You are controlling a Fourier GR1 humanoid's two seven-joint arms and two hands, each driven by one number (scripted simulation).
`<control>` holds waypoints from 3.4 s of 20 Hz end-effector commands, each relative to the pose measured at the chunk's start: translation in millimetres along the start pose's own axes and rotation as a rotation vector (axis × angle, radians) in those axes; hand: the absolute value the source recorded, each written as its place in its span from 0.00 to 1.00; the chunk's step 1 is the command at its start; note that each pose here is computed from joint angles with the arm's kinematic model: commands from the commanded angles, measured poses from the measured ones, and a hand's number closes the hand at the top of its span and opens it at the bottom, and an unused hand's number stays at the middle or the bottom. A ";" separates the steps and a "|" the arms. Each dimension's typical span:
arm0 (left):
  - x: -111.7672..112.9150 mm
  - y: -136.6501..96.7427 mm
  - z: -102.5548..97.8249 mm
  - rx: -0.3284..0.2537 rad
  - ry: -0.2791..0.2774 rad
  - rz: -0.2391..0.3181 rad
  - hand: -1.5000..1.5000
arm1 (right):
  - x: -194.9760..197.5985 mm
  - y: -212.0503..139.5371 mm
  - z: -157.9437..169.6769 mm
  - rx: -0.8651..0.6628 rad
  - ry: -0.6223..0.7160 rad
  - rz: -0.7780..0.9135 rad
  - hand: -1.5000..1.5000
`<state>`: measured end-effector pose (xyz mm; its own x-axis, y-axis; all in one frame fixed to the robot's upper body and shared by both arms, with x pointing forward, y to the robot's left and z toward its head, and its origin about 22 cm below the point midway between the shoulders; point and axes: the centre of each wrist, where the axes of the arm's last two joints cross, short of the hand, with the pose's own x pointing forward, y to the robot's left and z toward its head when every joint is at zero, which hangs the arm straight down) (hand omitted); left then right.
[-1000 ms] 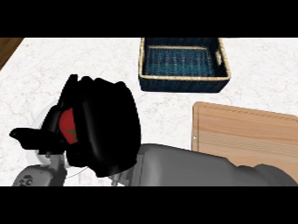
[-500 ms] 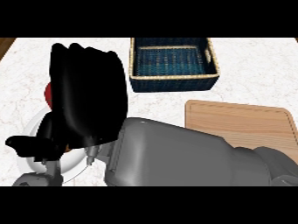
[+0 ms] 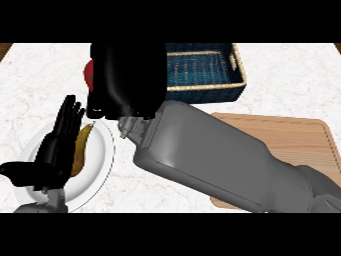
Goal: Pick the tomato from the cutting board and place it in the basket
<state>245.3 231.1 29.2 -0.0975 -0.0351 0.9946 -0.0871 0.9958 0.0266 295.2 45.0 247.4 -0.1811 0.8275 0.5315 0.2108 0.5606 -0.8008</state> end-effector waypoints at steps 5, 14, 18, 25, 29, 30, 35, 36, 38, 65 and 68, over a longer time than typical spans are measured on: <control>18.9 -2.4 -5.2 -0.013 -0.003 0.007 0.50 | -36.7 -8.0 -33.7 -0.029 0.153 0.029 1.00; 6.9 4.8 15.8 -0.004 -0.004 0.012 0.50 | -97.9 0.4 -48.4 0.038 0.162 0.129 1.00; 5.0 3.4 0.2 -0.002 0.009 0.002 0.50 | -107.5 29.2 -49.6 0.063 0.194 0.137 1.00; -2.0 7.6 5.5 -0.017 -0.007 0.022 0.50 | -124.5 32.3 -61.7 0.042 0.194 0.102 1.00; 3.6 -0.2 7.8 0.004 -0.007 0.005 0.50 | -141.6 29.5 -42.2 0.045 0.212 0.050 1.00; 12.7 10.7 -7.1 -0.006 0.000 0.035 0.50 | -150.5 36.2 -48.5 0.052 0.216 0.046 1.00; -7.5 -0.5 -1.1 0.016 -0.019 0.003 0.50 | -179.9 19.3 -63.4 -0.016 0.302 0.040 1.00; -12.5 -11.7 8.6 -0.010 -0.014 0.017 0.50 | -176.4 38.7 -62.8 0.009 0.318 0.032 1.00; 16.5 -0.9 -2.5 0.005 -0.014 0.012 0.50 | -165.3 47.3 -63.8 0.075 0.298 0.075 0.00; -4.3 -7.0 7.7 0.022 0.006 0.004 0.50 | -197.3 -73.3 -49.8 -0.441 0.283 -0.210 0.00; -10.0 7.2 -3.1 0.012 -0.011 -0.003 0.50 | -218.4 -92.5 -42.5 -0.472 0.290 -0.243 0.00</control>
<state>243.8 233.7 26.3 -0.1017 -0.0317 0.9943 -0.0989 0.9949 0.0216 368.4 -159.2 210.7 -0.0071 0.6634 0.7483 0.5740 0.6154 -0.5402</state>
